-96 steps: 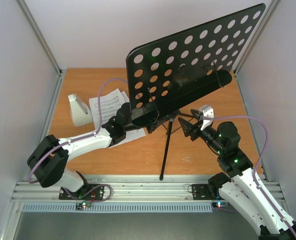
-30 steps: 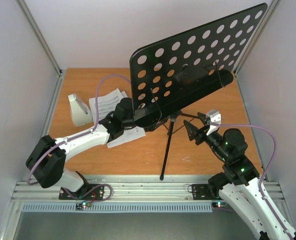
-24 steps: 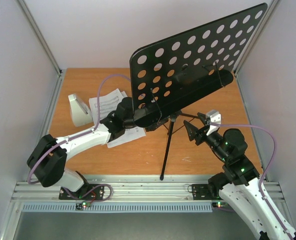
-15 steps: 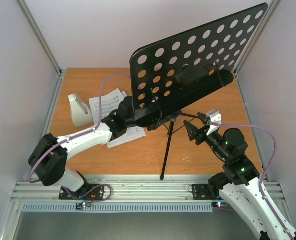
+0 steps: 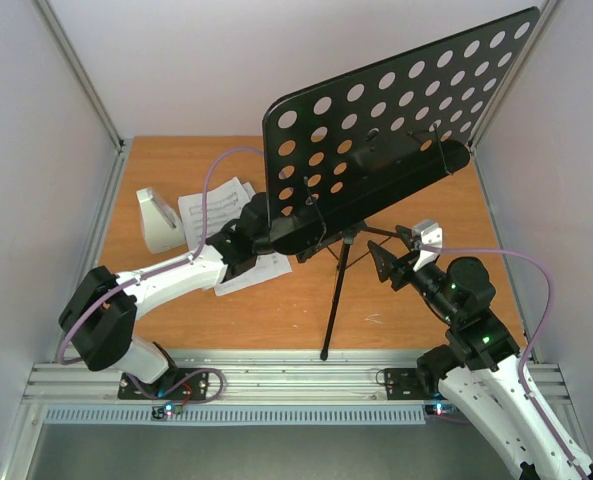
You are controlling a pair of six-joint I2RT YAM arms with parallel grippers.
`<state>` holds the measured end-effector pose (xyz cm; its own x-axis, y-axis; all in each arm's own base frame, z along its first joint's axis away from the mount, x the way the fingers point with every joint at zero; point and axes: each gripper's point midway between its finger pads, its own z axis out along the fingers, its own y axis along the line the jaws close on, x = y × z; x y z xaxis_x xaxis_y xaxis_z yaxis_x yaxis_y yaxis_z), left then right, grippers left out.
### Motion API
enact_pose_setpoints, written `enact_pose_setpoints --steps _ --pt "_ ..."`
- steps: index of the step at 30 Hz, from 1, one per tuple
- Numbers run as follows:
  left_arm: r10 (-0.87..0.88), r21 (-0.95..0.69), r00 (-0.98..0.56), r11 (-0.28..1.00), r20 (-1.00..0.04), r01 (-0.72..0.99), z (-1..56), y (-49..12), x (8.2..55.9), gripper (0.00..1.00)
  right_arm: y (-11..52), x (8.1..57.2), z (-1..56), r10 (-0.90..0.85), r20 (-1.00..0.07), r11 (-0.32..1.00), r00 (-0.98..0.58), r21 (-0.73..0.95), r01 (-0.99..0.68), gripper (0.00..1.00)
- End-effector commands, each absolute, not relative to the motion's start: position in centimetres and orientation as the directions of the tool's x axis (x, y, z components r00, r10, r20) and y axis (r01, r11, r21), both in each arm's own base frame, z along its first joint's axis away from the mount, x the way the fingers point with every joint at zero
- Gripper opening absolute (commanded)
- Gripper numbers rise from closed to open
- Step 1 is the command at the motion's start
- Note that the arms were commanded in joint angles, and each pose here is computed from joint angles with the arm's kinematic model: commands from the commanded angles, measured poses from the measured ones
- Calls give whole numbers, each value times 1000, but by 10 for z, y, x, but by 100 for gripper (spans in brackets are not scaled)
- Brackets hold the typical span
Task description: Pack up the instrument practice props
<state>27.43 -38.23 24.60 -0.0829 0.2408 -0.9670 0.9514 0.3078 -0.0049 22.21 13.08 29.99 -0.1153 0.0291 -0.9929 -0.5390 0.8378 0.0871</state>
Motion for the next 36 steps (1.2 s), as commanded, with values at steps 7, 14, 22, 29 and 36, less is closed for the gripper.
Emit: enact_pose_setpoints --steps 7,14,22,29,36 --pt "207 -90 -178 378 -962 922 250 -384 285 18 130 221 302 40 -993 841 -113 94 -534 75" --pt "141 -385 -475 413 -869 826 243 -383 284 13 129 221 301 42 -993 843 -114 96 -529 75" --pt "24 -721 -793 401 -608 565 226 -379 285 13 127 220 301 54 -991 845 -124 111 -523 75" --pt "-7 -814 -863 336 -506 474 230 -387 282 22 125 217 304 62 -991 847 -120 116 -519 75" --pt "-10 -725 -785 390 -619 567 246 -377 288 57 122 213 305 62 -992 851 -112 111 -513 75"
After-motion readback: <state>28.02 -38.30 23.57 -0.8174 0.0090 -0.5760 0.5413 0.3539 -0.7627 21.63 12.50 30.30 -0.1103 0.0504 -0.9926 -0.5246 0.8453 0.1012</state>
